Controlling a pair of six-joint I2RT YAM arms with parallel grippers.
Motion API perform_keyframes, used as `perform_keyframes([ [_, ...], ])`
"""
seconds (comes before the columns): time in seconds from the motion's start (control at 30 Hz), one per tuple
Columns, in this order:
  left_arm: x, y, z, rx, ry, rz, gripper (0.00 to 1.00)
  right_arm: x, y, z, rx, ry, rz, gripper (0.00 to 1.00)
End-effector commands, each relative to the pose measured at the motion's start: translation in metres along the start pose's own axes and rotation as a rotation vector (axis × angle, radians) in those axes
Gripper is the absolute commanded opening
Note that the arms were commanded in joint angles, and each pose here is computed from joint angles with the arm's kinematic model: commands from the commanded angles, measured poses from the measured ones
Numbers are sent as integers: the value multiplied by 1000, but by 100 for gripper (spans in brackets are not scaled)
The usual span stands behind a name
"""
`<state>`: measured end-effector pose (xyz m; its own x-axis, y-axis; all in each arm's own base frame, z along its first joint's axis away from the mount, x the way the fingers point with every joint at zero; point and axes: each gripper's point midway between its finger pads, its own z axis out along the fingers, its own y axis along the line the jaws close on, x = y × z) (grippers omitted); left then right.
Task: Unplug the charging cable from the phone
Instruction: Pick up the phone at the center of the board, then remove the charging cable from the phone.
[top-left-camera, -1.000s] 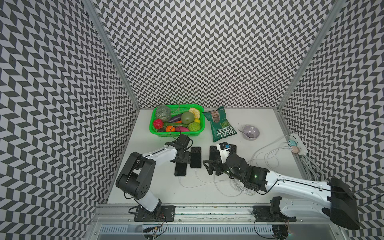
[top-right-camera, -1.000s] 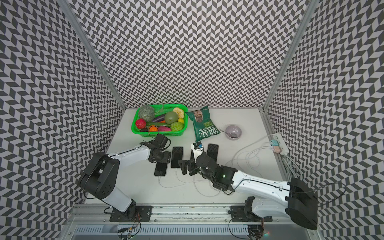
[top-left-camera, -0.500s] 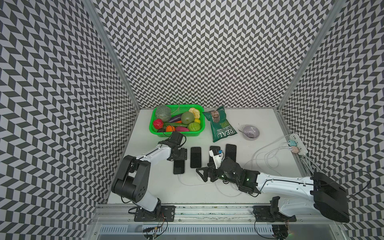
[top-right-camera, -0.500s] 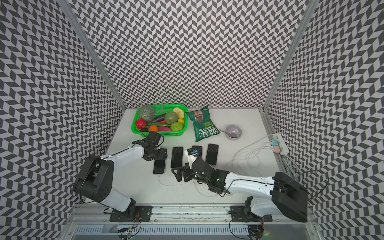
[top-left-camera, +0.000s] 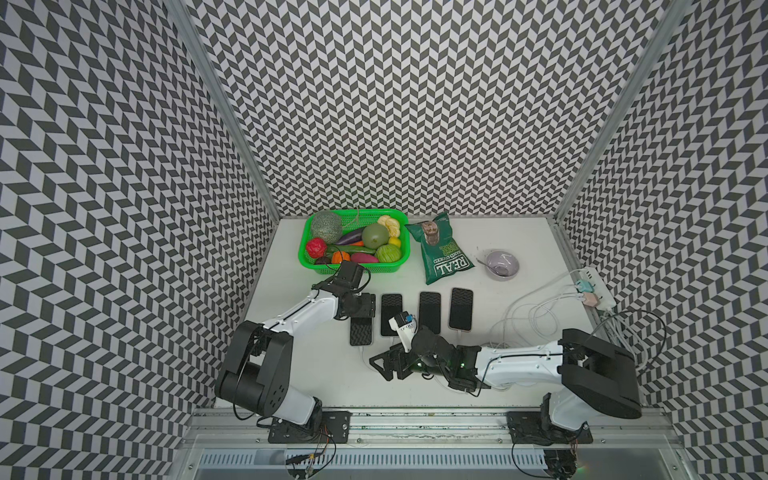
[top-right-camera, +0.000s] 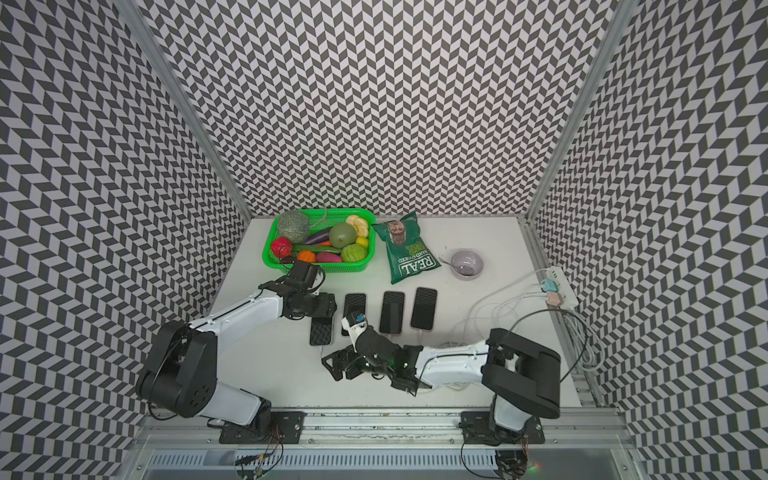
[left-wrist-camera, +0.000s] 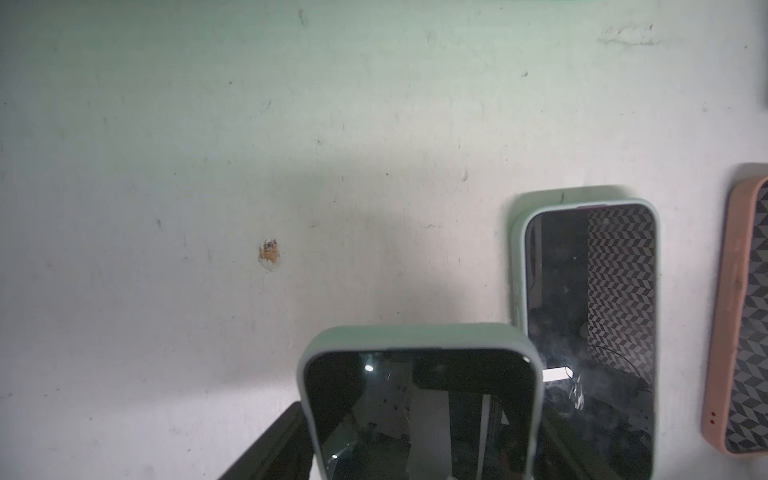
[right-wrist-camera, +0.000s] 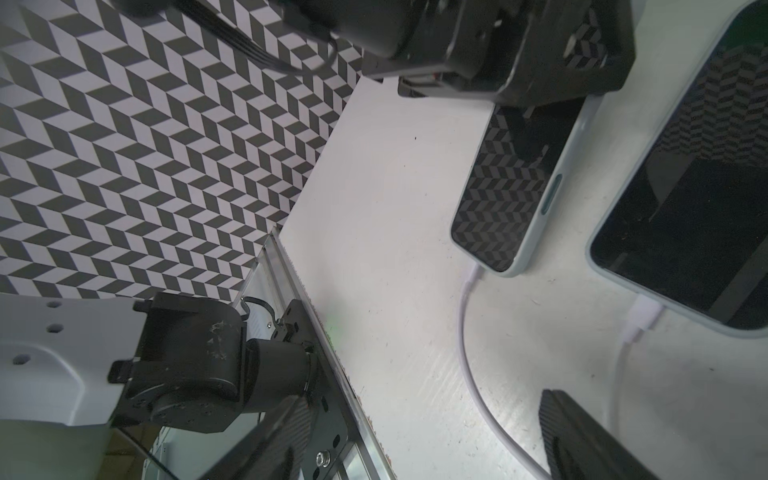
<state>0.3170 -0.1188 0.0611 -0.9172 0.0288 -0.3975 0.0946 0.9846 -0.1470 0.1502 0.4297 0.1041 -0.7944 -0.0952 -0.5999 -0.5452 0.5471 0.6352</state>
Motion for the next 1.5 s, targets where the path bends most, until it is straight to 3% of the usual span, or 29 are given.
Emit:
perform_keyframes([
  [0.0,-9,-6,-10,31,-48,12,0,-10,18,12,-59,-29,10,87],
  [0.3,-8,-7,-13,38,-52,20,0,-2,13,42,-40,10,0,78],
  [0.6,-7,-3,-12,6,-27,38,0,10,2,53,-31,38,18,76],
  [0.97,-26,-23,-31,4,-46,64,0,6,3,44,-56,30,9,76],
  [1.47,-28,-49,-43,28,-46,90,0,-10,-8,30,-140,-16,27,73],
])
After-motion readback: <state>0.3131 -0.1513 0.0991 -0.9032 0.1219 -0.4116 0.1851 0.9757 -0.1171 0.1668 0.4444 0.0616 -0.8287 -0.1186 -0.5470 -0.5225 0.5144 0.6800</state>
